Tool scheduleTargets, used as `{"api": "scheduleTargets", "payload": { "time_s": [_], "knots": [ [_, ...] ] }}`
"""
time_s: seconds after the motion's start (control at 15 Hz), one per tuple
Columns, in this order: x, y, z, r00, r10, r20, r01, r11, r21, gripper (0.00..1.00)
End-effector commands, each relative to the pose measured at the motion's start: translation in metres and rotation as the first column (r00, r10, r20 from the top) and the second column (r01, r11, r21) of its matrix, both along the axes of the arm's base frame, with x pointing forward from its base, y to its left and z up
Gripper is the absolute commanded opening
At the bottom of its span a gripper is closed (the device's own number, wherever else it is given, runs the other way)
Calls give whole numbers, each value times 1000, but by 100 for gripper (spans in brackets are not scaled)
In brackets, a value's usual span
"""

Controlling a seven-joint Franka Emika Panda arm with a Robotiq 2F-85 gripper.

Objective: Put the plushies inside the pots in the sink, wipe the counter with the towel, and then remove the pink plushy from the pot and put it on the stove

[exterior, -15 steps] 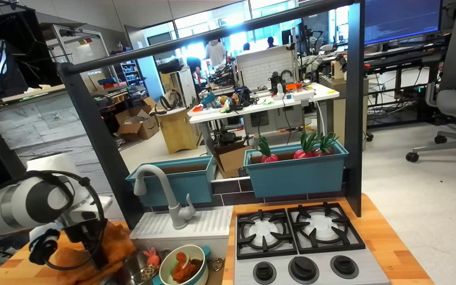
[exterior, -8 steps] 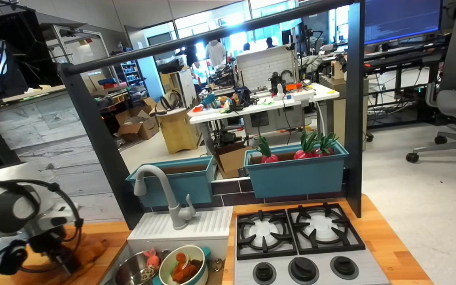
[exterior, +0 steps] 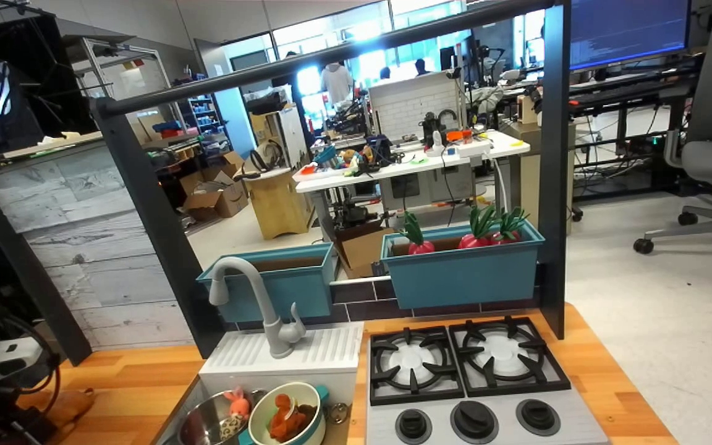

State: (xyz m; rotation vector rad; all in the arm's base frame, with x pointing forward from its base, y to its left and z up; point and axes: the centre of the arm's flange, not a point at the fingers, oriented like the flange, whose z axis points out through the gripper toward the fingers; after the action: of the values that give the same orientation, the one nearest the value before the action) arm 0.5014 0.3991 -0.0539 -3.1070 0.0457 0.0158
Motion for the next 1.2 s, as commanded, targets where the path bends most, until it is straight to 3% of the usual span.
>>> {"api": "scheduleTargets", "payload": {
  "time_s": [0.0,0.27,0.4,0.47,0.8,1.13],
  "knots": [
    [47,-80,-13,990,-121,73,126,989,-72,100],
    [81,-191,-12,938,-323,124,340,926,-165,100],
    [91,-203,-18,932,-332,145,354,918,-177,100],
    [95,-197,-23,937,-306,168,333,927,-174,100],
    [85,-98,-26,967,-115,225,142,984,-106,100],
    [49,22,-33,967,29,252,-21,999,-35,100]
  ]
}}
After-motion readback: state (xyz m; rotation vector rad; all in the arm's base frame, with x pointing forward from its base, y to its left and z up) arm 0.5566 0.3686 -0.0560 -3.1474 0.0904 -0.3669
